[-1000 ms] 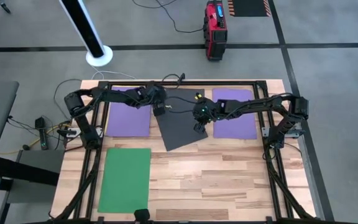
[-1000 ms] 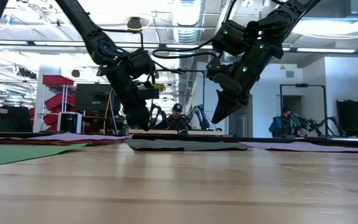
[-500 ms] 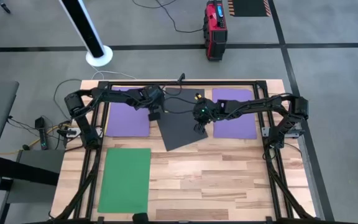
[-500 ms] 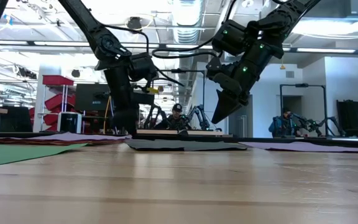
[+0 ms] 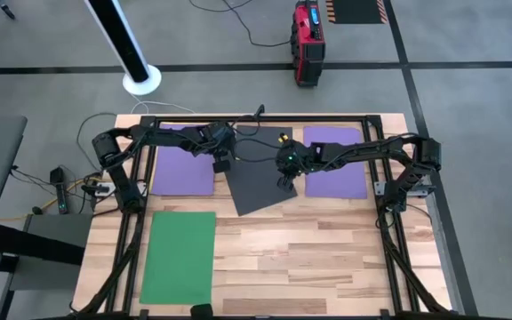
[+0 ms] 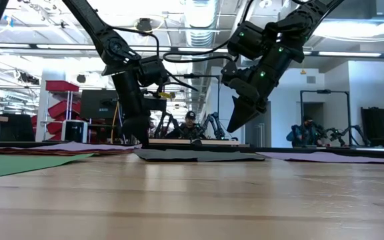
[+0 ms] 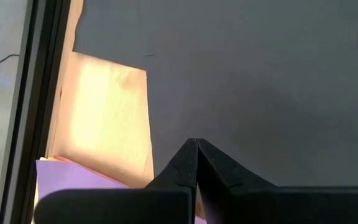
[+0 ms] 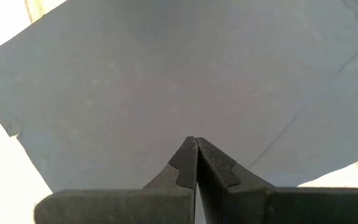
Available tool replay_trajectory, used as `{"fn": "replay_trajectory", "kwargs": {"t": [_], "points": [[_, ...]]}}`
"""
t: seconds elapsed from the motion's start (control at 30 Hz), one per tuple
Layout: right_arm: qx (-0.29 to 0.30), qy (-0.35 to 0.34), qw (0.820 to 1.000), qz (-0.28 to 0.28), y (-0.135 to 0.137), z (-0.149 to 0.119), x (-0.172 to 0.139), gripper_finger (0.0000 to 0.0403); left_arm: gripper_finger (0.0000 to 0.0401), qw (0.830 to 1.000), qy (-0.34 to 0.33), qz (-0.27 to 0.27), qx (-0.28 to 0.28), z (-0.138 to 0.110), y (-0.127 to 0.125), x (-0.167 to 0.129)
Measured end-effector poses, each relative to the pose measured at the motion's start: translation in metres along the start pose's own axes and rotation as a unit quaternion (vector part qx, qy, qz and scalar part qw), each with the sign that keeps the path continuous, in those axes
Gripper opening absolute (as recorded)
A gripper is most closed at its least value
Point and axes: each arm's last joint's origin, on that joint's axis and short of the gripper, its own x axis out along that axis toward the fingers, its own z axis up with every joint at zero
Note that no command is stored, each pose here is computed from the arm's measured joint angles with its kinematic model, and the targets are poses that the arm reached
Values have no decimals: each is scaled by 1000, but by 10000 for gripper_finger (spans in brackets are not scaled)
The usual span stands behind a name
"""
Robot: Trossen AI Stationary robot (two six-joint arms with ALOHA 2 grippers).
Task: Organize paper
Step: Stack the left black paper on the other black paper
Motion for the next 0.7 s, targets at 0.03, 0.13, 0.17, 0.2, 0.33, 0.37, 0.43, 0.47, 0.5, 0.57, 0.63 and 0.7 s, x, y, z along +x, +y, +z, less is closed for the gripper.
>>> {"fn": "replay_trajectory", "kwargs": {"t": [0.03,0.13,0.17,0.2,0.33,0.37,0.43,0.47,0.5,0.57,0.63,0.7], "points": [[0,0,1000,0,0,0,0,0,0,1000,0,0,0,0,0,0],[0,0,1000,0,0,0,0,0,0,1000,-3,-6,-1,0,0,0],[0,0,1000,0,0,0,0,0,0,1000,-5,-13,-1,0,0,0],[0,0,1000,0,0,0,0,0,0,1000,-8,-18,-1,0,-1,0],[0,0,1000,0,0,0,0,0,0,999,-16,-37,-8,1,-2,0],[0,0,1000,0,0,0,0,0,0,999,-16,-37,-9,1,-2,0],[0,0,1000,0,0,0,0,0,0,999,-14,-37,-10,0,-1,0],[0,0,1000,0,0,0,0,0,0,999,-12,-38,-12,0,-2,2],[0,0,1000,0,0,0,0,0,0,999,-10,-38,-13,0,-2,5],[0,0,1000,0,0,0,0,0,0,999,5,-43,-16,-4,-2,8],[0,0,1000,0,0,0,0,0,0,999,1,-40,-19,-1,-2,14],[0,1,1000,0,1,0,0,0,0,999,4,-39,-21,-1,-3,18]]}}
